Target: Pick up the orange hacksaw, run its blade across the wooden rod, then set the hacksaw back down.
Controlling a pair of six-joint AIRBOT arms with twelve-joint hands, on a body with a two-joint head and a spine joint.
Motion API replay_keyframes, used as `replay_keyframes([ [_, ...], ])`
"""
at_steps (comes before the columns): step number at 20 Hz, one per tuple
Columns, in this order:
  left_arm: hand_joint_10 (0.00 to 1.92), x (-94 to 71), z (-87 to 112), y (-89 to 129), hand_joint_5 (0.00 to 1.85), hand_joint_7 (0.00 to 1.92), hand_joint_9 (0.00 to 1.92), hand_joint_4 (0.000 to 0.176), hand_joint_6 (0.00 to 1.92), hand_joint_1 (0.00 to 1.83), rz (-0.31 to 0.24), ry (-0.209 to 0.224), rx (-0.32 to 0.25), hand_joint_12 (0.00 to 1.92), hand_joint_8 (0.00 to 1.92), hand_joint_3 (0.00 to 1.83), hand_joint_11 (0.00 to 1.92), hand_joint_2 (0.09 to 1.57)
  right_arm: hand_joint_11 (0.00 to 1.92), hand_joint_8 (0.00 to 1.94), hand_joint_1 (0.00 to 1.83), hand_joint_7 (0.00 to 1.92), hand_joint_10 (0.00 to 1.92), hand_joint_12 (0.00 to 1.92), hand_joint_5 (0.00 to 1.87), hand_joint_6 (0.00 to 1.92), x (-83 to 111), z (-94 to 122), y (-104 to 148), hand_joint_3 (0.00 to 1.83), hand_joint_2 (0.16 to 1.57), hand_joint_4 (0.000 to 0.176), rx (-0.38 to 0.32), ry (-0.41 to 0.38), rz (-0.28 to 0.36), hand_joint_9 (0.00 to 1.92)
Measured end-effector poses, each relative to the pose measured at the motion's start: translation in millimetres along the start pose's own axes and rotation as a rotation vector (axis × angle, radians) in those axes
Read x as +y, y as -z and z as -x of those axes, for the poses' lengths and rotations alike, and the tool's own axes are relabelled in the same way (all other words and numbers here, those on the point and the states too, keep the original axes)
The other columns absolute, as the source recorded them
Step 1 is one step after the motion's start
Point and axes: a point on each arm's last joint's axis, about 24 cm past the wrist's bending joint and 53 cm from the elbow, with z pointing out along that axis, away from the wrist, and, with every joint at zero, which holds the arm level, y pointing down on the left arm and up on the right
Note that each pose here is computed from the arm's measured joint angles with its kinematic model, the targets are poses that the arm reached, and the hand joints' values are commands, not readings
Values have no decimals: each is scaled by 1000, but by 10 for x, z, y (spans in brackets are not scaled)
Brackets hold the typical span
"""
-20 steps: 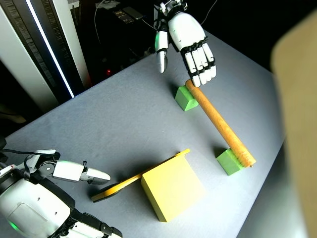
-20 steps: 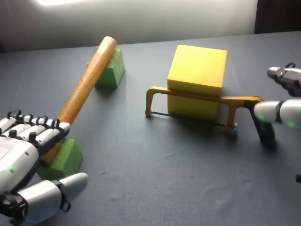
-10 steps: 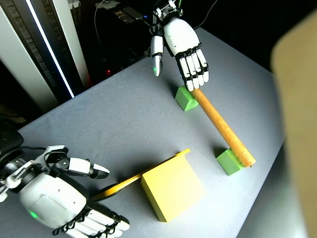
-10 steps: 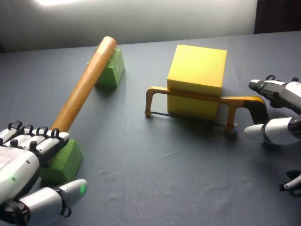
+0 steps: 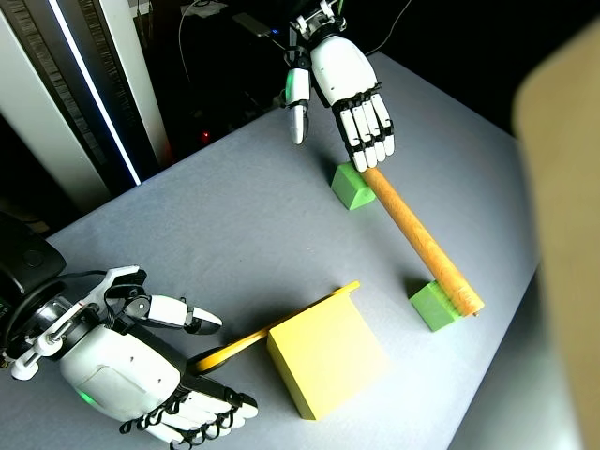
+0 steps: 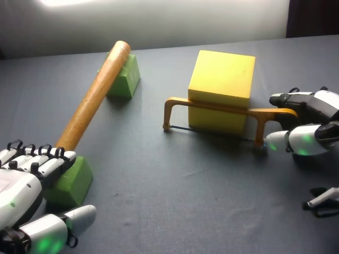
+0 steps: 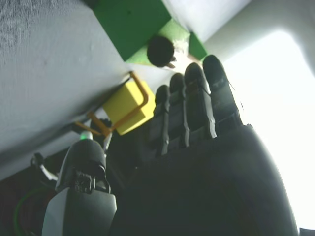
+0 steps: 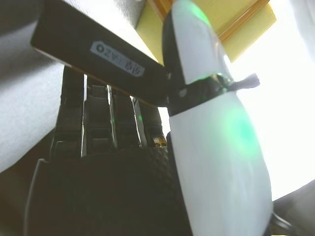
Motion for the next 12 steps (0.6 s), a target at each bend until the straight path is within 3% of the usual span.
replay_keyframes([
  [12,2,-7,-26,3,202,221,205,0,3,0,-3,5,-1,463,1,0,0,1260,0,8,1145,473,20,1060,508,8,14,-37,-4,3,1093,0,12,-16,1,420],
])
